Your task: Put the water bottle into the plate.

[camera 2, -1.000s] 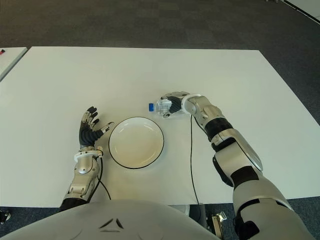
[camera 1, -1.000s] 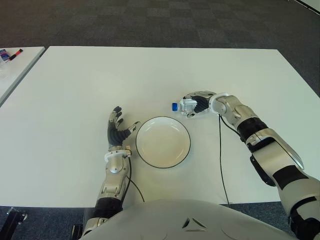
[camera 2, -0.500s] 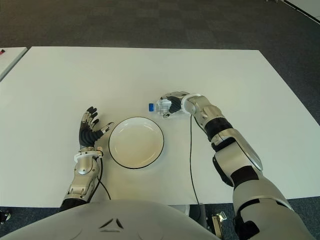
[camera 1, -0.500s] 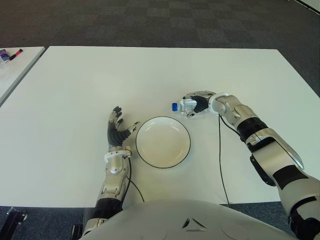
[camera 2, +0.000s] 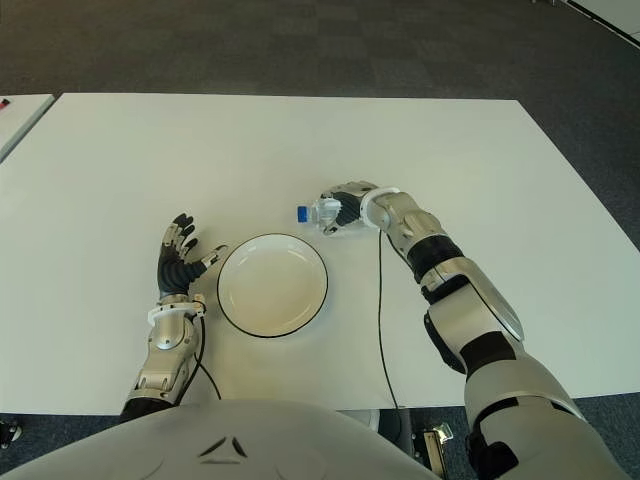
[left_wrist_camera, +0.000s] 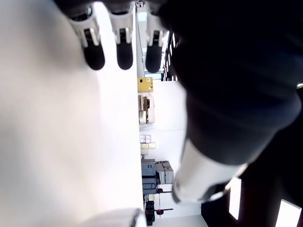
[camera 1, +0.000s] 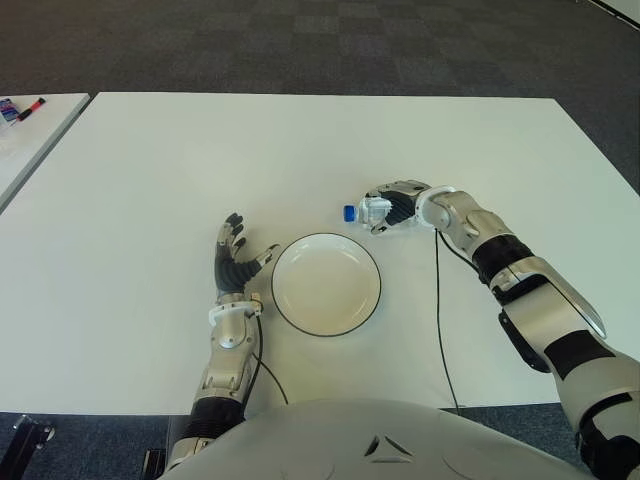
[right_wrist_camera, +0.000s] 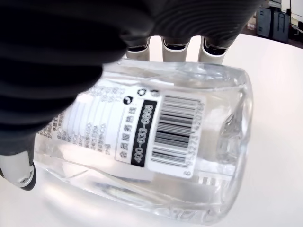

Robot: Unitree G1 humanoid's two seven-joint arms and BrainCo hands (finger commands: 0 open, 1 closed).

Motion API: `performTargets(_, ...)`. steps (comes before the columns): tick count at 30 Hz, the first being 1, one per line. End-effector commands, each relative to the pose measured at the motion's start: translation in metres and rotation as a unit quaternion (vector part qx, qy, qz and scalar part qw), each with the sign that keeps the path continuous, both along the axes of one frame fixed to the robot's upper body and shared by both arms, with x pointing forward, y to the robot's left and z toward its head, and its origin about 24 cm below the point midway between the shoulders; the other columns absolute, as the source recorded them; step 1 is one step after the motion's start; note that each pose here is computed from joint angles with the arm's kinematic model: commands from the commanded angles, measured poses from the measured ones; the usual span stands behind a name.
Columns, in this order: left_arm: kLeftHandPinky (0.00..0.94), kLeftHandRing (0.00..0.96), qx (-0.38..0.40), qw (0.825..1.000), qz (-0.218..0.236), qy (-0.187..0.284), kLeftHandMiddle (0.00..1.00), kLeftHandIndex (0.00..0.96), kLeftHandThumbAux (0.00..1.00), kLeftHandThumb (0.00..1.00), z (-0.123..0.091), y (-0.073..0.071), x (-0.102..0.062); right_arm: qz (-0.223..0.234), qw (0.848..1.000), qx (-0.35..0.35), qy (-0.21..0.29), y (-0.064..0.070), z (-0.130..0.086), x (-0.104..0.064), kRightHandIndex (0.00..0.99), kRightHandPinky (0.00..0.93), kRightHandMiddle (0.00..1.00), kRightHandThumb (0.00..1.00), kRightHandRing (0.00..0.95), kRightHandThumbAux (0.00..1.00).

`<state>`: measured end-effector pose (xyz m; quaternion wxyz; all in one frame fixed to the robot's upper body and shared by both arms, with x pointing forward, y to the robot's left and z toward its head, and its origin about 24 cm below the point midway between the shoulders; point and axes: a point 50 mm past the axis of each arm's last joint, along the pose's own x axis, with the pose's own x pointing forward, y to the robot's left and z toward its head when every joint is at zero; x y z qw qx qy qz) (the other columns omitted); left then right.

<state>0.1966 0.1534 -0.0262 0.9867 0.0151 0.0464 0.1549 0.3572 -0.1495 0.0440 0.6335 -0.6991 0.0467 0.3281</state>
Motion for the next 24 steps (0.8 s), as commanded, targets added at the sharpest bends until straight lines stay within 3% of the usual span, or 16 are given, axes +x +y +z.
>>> performTargets(1, 0.151, 0.128, -0.021, 1.000, 0.004, 0.014, 0.149, 0.135, 0.967, 0.000, -0.0039, -0.0090, -0.0040, -0.043, 0.999, 0.018, 0.010, -0.0018, -0.0078, -0.0005, 0.215, 0.556, 0.272, 0.786, 0.385, 0.486)
performTargets(5, 0.153, 0.132, -0.022, 1.000, 0.004, 0.011, 0.155, 0.138, 0.974, 0.000, -0.0032, -0.0091, -0.0043, -0.070, 0.997, 0.043, 0.013, -0.0023, -0.0091, 0.0000, 0.297, 0.573, 0.394, 0.828, 0.469, 0.498)
performTargets(7, 0.152, 0.133, -0.022, 1.000, 0.005, 0.011, 0.157, 0.139, 0.977, 0.000, -0.0030, -0.0092, -0.0044, -0.078, 0.995, 0.053, 0.016, -0.0023, -0.0094, -0.0001, 0.334, 0.584, 0.437, 0.890, 0.495, 0.559)
performTargets(9, 0.151, 0.134, -0.021, 1.000, 0.005, 0.011, 0.159, 0.141, 0.980, 0.000, -0.0028, -0.0091, -0.0044, -0.081, 0.995, 0.063, 0.018, -0.0022, -0.0096, -0.0003, 0.373, 0.599, 0.460, 0.861, 0.518, 0.630)
performTargets(13, 0.147, 0.133, -0.020, 1.000, 0.004, 0.010, 0.160, 0.142, 0.980, 0.000, -0.0025, -0.0091, -0.0046, -0.079, 0.994, 0.078, 0.018, -0.0022, -0.0098, -0.0007, 0.403, 0.632, 0.471, 0.849, 0.553, 0.665)
performTargets(16, 0.145, 0.131, -0.019, 1.000, 0.005, 0.008, 0.158, 0.138, 0.977, 0.000, -0.0021, -0.0093, -0.0049, -0.073, 0.994, 0.084, 0.016, -0.0021, -0.0098, -0.0011, 0.403, 0.634, 0.449, 0.920, 0.531, 0.663)
performTargets(24, 0.145, 0.128, -0.020, 1.000, 0.005, 0.003, 0.159, 0.137, 0.972, 0.000, -0.0016, -0.0092, -0.0051, -0.063, 0.993, 0.100, 0.006, -0.0017, -0.0105, -0.0014, 0.399, 0.634, 0.471, 0.949, 0.513, 0.659)
